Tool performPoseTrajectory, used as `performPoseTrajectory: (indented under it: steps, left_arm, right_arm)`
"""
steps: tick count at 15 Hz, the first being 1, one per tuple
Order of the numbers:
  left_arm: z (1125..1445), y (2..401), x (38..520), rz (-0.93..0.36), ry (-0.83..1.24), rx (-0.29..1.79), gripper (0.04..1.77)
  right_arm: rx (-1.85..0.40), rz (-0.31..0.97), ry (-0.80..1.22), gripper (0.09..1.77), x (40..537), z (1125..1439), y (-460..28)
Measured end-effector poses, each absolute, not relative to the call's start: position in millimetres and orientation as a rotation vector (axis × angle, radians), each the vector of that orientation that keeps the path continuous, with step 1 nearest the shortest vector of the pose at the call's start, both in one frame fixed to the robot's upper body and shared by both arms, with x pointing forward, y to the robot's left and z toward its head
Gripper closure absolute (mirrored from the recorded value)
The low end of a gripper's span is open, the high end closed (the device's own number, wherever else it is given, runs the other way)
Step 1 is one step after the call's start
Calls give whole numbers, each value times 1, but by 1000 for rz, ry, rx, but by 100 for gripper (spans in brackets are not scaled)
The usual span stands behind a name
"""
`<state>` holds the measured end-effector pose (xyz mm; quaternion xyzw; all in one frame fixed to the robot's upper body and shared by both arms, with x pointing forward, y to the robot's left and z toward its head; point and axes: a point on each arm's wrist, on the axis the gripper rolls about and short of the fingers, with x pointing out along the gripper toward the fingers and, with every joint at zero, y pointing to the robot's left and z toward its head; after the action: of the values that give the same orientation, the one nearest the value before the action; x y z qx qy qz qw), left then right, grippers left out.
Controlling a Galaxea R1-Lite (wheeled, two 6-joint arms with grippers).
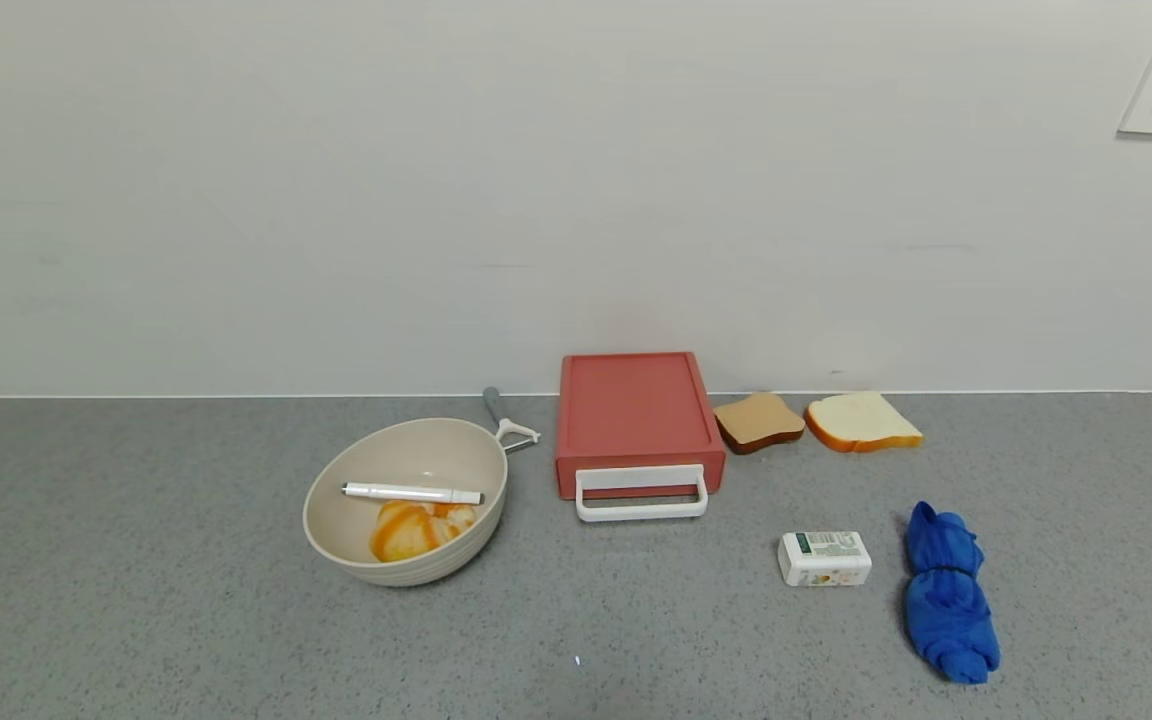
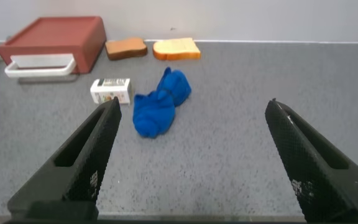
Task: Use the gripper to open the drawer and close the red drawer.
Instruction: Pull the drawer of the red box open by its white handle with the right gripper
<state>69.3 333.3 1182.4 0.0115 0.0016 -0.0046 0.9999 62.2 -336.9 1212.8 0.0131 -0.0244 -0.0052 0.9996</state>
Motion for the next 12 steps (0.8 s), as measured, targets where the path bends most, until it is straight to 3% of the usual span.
performPoseTrajectory:
  steps: [5,12]
  left_arm:
    - [1182,333,69,-9,3,23,9]
    - [1182,333,69,-9,3,23,9]
  right_arm:
    - [21,12,-8,15,73,1309,-337]
    - [22,155,253,15,177,1398,-329]
